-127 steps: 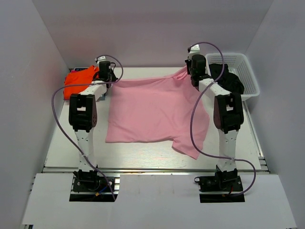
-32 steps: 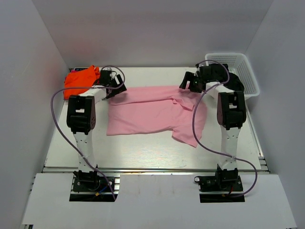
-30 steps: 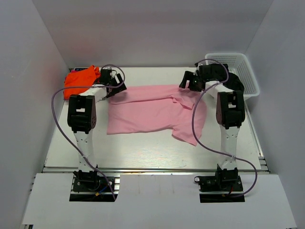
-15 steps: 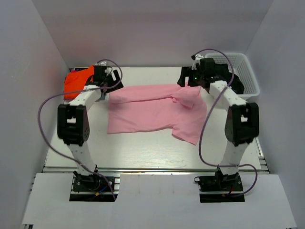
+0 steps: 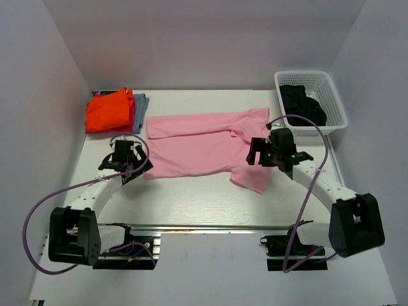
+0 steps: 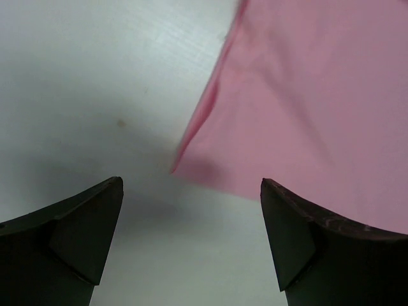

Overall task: Fold and stack the t-shirts
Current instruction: Grap the side of the flattened tshirt closest away from the robot with both arms

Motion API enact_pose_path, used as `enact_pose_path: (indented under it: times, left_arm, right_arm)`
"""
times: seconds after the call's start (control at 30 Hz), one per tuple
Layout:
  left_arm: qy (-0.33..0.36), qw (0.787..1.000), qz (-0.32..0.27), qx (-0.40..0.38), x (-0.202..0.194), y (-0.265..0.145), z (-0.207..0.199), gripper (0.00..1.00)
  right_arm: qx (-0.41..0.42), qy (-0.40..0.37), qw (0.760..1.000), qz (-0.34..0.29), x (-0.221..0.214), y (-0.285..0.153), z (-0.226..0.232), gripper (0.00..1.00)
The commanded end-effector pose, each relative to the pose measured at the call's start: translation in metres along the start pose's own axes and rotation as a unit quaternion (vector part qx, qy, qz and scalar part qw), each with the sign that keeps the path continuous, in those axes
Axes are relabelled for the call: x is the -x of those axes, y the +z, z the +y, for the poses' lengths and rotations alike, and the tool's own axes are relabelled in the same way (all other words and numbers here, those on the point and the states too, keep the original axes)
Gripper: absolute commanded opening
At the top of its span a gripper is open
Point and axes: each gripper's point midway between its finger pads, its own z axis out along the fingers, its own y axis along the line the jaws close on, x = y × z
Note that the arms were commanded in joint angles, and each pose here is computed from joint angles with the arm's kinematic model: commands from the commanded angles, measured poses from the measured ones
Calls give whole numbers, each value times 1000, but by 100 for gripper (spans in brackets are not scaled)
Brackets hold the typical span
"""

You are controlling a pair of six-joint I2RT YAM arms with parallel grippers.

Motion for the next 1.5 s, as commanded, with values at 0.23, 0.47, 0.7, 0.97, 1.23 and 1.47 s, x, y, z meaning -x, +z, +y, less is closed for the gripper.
enact_pose_path:
  times: [0.23,0.47,0.7,0.97,1.23,1.47]
  left_arm:
    - [-34,998,39,21,-44,19,20,78]
    - [-29,998,45,20,-40,28,15,65]
    - [-15,997,71,-21,-53,33,3,16]
    - [-12,997,65,-36,-51,29,-1,0]
    - [-11,999,51,-14,-42,27,5,0]
    - [-11,999,51,-14,-40,26,4,0]
  right_arm:
    - [20,23,999,-35,-7,-21,4,90]
    - [25,35,999,-2,-31,-17,2,90]
    - [-13,45,999,18,-47,-30,-11,90]
    - [-49,58,993,85,-96,-32,-22,90]
    - [-37,60,987,141,-127,-22,-7,85]
    - [-78,80,983,144,-135,-11,-16,61]
